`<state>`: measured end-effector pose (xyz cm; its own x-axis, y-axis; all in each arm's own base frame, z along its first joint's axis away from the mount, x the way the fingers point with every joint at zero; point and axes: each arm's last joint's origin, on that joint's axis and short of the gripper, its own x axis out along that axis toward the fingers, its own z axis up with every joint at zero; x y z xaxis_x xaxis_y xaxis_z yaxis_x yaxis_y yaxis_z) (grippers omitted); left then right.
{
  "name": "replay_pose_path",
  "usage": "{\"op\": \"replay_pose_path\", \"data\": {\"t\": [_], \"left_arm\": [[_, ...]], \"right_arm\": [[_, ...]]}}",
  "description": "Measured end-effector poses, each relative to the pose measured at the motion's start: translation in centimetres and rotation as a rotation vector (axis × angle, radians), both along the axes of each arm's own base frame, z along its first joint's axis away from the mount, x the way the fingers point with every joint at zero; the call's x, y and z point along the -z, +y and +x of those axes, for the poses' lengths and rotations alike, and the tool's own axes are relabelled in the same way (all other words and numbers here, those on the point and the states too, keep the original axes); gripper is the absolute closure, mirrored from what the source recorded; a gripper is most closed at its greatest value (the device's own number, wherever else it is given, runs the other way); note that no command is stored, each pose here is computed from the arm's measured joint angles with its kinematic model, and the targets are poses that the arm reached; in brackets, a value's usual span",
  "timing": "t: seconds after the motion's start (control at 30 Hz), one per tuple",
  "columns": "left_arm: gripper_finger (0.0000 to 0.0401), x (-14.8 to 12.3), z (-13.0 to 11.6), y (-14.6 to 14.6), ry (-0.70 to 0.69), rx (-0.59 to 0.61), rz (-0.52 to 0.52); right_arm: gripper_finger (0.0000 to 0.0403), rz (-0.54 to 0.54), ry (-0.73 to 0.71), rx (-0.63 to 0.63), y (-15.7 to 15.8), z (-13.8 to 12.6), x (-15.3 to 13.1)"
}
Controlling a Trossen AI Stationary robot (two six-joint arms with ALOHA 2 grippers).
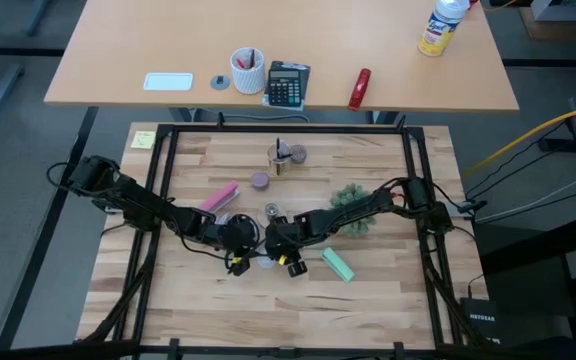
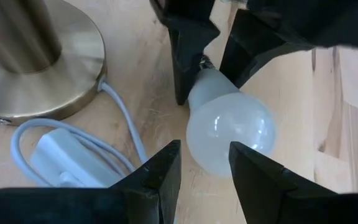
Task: Screw lightbulb
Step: Insert the lightbulb into the lamp
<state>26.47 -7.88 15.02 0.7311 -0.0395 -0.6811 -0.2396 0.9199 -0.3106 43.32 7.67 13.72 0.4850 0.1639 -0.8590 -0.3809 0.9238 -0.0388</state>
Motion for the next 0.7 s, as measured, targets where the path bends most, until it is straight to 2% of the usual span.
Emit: {"op": "replay_pose_path", "data": {"t": [0.17, 0.3, 0.7], "left_arm": [[0.0274, -0.7, -0.2, 0.1, -0.02, -0.008, -0.014], [0.0274, -2.2, -0.8, 0.4, -0.048, -0.014, -0.026], [0.0274, -7.3, -5.7, 1.9, -0.067, -0.016, -0.032]], "right_arm": [[0.0262, 0.01, -0.002, 0.014, 0.0, 0.0, -0.4], [0.0255, 0.042, -0.017, 0.063, 0.0, 0.1, -1.1], [0.0252, 0.055, -0.122, 0.191, -0.3, -0.2, -4.7]]}}
